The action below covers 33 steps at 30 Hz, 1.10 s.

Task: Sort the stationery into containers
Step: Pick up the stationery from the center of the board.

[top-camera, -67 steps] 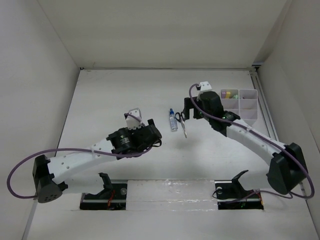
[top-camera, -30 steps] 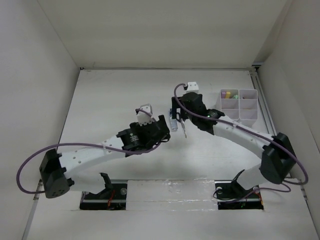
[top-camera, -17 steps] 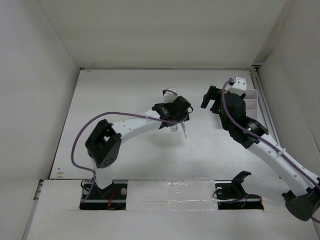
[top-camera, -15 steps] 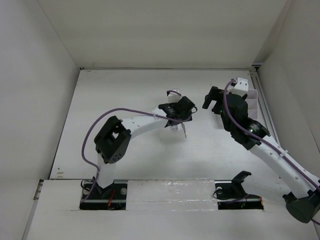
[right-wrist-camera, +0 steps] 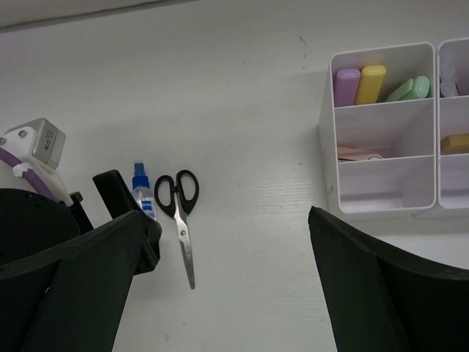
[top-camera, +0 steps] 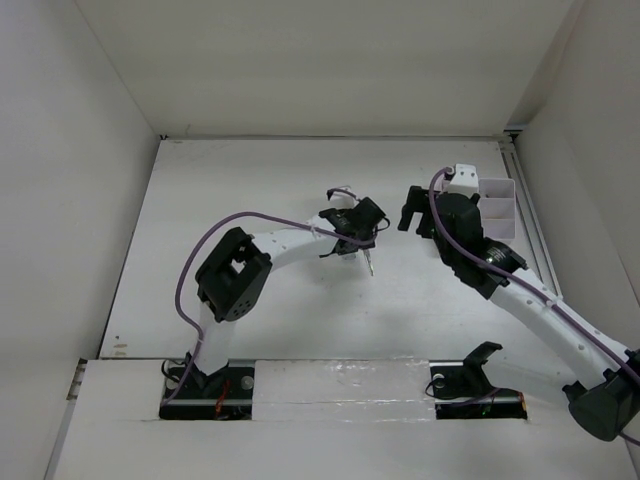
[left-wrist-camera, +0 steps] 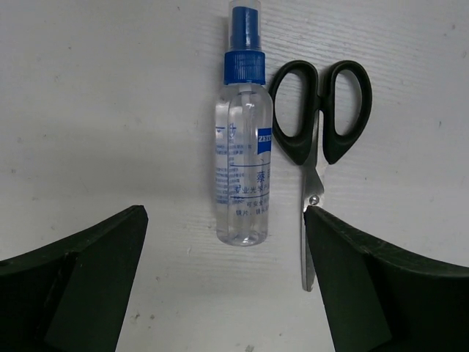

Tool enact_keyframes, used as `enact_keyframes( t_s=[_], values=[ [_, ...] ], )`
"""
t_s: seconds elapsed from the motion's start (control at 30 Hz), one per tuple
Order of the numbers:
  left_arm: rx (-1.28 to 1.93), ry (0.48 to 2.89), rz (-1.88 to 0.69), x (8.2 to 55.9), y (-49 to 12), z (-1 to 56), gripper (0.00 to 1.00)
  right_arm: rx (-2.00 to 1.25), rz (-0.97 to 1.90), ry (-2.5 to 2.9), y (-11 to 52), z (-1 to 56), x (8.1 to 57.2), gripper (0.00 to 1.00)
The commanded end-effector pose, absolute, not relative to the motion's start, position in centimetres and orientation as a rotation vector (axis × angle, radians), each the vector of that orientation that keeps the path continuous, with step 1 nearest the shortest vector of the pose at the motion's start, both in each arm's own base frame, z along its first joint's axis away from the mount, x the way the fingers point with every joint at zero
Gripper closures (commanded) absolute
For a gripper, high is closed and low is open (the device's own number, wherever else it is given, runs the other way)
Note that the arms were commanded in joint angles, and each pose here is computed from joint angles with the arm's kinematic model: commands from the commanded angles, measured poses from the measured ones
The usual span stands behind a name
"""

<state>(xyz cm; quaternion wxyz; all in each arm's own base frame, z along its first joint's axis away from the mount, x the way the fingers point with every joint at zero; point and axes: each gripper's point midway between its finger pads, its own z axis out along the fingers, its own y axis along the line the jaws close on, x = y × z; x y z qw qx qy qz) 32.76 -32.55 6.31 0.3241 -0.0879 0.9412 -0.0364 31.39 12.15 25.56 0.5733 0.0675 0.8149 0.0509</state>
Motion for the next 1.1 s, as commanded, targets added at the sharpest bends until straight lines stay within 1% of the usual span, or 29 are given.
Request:
enact_keyframes(
  t_s=[0.0, 0.13, 0.27, 0.4, 0.43, 0.47, 0.5, 0.57, 0.6, 0.63, 0.67, 0.73, 0.77, 0.83, 0.9, 0.97, 1.0, 1.03, 1.07],
  values=[
    [-0.251, 2.491, -0.075, 32.8, -31.8, 4.8, 0.15, 0.159, 0.153, 1.869, 12.4, 26.8, 31.7, 0.01],
    [-0.243, 2.511, -0.050, 33.3, -31.3, 3.6, 0.23, 0.156, 0.168, 1.861, 12.5, 26.6, 31.6, 0.01],
    [-0.236, 2.531, -0.036, 33.1, -31.3, 2.6, 0.27, 0.153, 0.181, 1.855, 12.6, 26.9, 31.5, 0.01],
    [-0.229, 2.552, -0.024, 32.9, -31.3, 1.7, 0.42, 0.153, 0.181, 1.855, 12.6, 26.9, 31.5, 0.02],
    [-0.229, 2.552, -0.024, 32.9, -31.3, 1.7, 0.49, 0.153, 0.181, 1.855, 12.6, 26.9, 31.5, 0.02],
    [-0.222, 2.568, 0.004, 32.5, -30.8, 1.0, 0.61, 0.156, 0.187, 1.848, 12.6, 27.1, 31.5, 0.02],
    [-0.218, 2.577, 0.019, 32.2, -30.5, 0.9, 0.70, 0.156, 0.187, 1.848, 12.6, 27.1, 31.6, 0.02],
    [-0.226, 2.582, 0.054, 32.3, -29.8, 0.5, 0.94, 0.139, 0.221, 1.845, 13.3, 27.1, 31.6, 0.02],
    [-0.217, 2.576, 0.045, 32.4, -29.9, 1.0, 1.00, 0.120, 0.231, 1.847, 13.6, 26.8, 31.6, 0.02],
    [-0.203, 2.570, 0.037, 32.4, -29.8, 1.0, 1.00, 0.098, 0.233, 1.860, 13.8, 26.1, 31.8, 0.02],
    [-0.195, 2.550, 0.027, 32.4, -29.5, 1.8, 1.00, 0.093, 0.269, 1.840, 14.1, 26.6, 32.1, 0.02],
    [-0.166, 2.502, -0.020, 32.9, -29.7, 3.1, 1.00, 0.033, 0.334, 1.881, 14.9, 25.2, 32.5, 0.02],
    [-0.113, 2.477, -0.026, 32.8, -29.7, 3.8, 1.00, 0.024, 0.370, 1.864, 15.2, 25.7, 32.8, 0.02],
    [-0.099, 2.399, -0.105, 32.9, -29.4, 6.3, 1.00, -0.019, 0.431, 1.874, 15.5, 24.9, 32.9, 0.02],
    [-0.009, 2.333, -0.164, 31.7, -28.9, 8.7, 1.00, -0.052, 0.484, 1.845, 15.8, 25.3, 33.1, 0.02],
    [0.041, 2.222, -0.267, 31.6, -29.9, 11.5, 1.00, -0.124, 0.575, 1.832, 16.5, 25.6, 32.9, 0.02],
    [0.109, 2.191, -0.331, 30.5, -30.9, 12.5, 1.00, -0.154, 0.617, 1.820, 17.2, 25.8, 33.0, 0.02],
    [0.192, 2.138, -0.367, 29.4, -30.6, 13.9, 1.00, -0.234, 0.716, 1.806, 18.6, 26.2, 32.0, 0.02],
    [0.218, 2.072, -0.436, 29.1, -31.5, 15.6, 1.00, -0.265, 0.768, 1.812, 19.4, 25.7, 31.7, 0.04]
  ],
)
